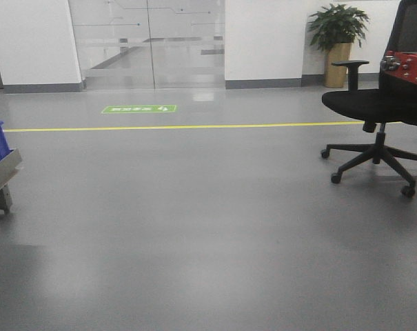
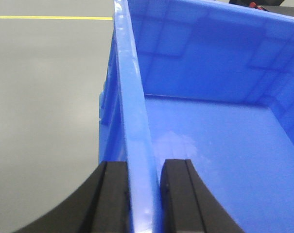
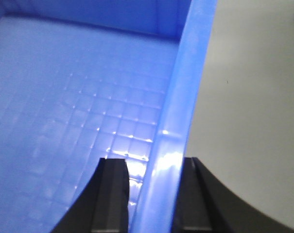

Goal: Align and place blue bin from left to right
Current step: 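Carry the blue bin with both grippers across the floor to another rack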

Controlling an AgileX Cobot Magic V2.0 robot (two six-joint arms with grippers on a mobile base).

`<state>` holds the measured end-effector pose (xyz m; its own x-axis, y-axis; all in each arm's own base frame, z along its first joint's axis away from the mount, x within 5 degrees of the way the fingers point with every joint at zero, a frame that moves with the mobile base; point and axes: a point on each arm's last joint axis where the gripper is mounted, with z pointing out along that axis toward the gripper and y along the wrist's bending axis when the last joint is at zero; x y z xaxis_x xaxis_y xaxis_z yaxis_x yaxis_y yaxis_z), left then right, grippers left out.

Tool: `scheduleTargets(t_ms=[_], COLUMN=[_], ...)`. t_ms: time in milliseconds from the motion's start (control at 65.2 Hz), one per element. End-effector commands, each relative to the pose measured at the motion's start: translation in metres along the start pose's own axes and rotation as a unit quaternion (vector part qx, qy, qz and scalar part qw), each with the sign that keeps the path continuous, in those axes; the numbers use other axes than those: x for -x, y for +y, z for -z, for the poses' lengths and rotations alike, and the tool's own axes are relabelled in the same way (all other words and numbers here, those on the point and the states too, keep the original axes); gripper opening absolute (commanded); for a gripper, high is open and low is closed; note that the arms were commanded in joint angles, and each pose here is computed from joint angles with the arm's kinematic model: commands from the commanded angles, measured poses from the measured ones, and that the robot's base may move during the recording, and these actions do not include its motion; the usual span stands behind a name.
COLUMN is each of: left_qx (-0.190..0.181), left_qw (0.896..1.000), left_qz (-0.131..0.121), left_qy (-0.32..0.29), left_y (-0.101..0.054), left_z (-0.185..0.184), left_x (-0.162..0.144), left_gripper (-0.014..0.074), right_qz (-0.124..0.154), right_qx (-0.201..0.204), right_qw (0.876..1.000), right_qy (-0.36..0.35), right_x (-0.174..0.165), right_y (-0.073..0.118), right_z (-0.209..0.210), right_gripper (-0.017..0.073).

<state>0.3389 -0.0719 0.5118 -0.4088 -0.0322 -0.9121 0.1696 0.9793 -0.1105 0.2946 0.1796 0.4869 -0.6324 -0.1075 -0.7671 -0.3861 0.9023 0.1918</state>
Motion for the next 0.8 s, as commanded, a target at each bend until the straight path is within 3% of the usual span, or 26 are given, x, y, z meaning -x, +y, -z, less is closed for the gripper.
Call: scheduleTargets(t_ms=[0, 782], left_qx=[0.002, 0.002], left_qw=[0.996, 0.996], left_qz=[-0.016, -0.016], left_qy=[-0.082, -0.082], left_y=[0.0002, 0.0002], left_z=[0.0172, 0.0172], left_x=[0.0185, 0.0185], left_gripper=[-0.0111, -0.0111], right_qz=[0.026, 0.026], right_qx=[-0.006, -0.006], right_qw=[0.998, 0.998], right_qy=[-0.055, -0.055], right_x=[0.0098, 0.0098], right_y=[-0.002, -0.002], right_z=[0.0166, 0.0166], right_gripper=[-0.0151, -0.0151])
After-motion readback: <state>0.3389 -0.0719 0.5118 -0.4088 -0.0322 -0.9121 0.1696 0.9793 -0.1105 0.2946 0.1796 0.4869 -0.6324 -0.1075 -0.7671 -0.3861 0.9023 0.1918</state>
